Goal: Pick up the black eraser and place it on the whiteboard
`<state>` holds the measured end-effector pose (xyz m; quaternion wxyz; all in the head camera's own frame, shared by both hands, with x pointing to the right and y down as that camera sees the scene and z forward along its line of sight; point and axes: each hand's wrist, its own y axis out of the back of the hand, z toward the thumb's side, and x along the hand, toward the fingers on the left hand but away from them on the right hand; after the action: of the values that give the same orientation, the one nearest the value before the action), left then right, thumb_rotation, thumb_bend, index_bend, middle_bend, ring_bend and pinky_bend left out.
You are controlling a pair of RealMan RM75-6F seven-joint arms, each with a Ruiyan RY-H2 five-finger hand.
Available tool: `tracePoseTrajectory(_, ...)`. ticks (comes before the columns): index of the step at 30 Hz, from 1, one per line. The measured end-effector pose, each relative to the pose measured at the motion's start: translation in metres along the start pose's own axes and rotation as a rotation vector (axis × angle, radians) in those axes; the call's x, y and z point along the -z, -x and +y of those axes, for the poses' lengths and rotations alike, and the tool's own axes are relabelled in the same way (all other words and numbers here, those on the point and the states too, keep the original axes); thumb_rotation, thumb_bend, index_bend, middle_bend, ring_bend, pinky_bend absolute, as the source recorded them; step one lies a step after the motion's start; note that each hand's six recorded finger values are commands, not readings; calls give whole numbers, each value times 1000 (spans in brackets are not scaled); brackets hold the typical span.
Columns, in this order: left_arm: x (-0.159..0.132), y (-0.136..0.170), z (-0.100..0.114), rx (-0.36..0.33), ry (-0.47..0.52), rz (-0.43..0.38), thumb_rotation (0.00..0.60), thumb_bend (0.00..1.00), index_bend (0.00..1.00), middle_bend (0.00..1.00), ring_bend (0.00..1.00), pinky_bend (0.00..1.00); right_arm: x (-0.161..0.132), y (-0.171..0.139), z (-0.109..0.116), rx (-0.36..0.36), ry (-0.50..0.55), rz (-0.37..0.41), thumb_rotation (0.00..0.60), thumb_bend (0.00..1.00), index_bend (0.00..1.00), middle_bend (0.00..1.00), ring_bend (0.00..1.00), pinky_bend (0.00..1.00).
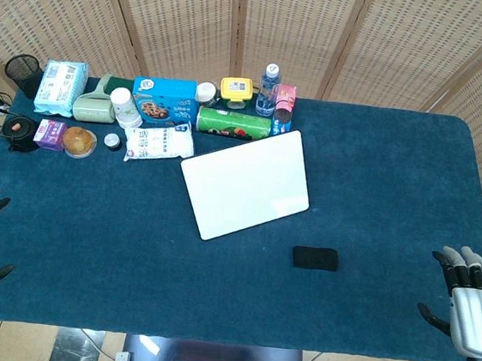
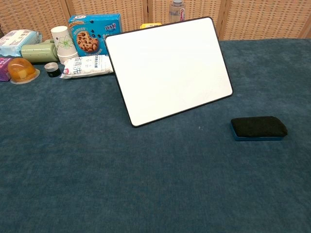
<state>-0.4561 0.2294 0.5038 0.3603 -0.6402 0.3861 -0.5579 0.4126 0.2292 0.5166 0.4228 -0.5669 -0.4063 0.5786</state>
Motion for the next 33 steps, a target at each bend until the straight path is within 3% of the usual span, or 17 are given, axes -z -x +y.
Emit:
tracePoseTrajectory(8,2,1,1,-4,3,6,600,83,0,0,0,65,-4,5,-10,-15,21,21,600,0,211,221,192,236)
tracePoseTrajectory(13,2,-1,1,-5,5,12,600,83,0,0,0,65,-11,20,-28,-71,51,68,600,0,220,230,192,237)
tracePoseTrajectory(23,2,-6,-1,3,-3,27,600,83,0,0,0,66,-55,79,-82,-237,5,230,600,0,247,252,197,250)
tracePoseTrajectory(33,4,-8,0,3,3,43,600,83,0,0,0,65,-95,93,-114,-299,10,269,600,0,260,274,229,304)
